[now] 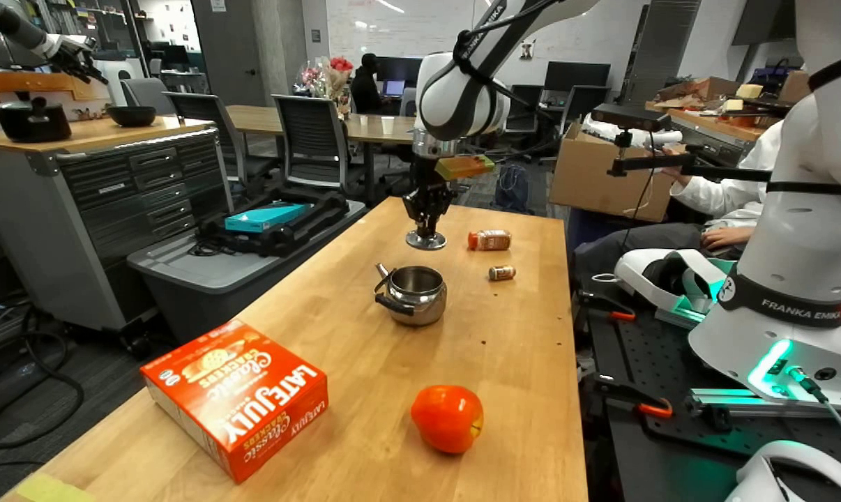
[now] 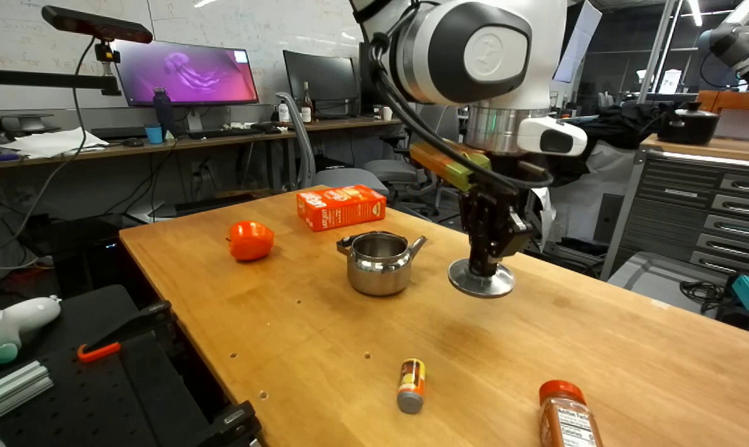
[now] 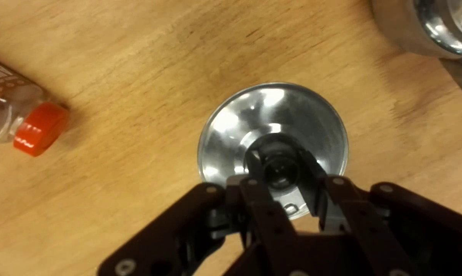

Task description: Pick up the lid and close the kettle

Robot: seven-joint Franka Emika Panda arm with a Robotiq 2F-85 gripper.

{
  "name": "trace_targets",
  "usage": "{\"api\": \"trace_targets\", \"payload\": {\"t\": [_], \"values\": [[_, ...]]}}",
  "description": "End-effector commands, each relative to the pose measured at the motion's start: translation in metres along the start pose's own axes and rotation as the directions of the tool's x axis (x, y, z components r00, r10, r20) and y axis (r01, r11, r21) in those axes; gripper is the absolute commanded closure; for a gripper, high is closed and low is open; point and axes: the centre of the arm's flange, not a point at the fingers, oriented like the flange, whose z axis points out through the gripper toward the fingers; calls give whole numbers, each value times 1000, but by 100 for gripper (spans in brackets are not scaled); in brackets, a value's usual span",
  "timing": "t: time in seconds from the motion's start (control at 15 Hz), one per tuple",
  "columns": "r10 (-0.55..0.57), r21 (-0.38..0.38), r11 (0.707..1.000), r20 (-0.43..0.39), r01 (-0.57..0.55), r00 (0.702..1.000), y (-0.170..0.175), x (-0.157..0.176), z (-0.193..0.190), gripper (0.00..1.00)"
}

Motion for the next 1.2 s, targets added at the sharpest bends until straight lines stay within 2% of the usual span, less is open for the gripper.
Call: {"api": "trace_targets", "payload": {"t": [0.0, 0.4, 1.13], "values": [[-38, 25, 999, -25, 38, 999, -10, -23, -50, 91], [-113, 60, 992, -26, 114, 993, -41, -47, -73, 91], [-260, 80, 963, 36, 256, 965, -100, -105, -53, 92]]}}
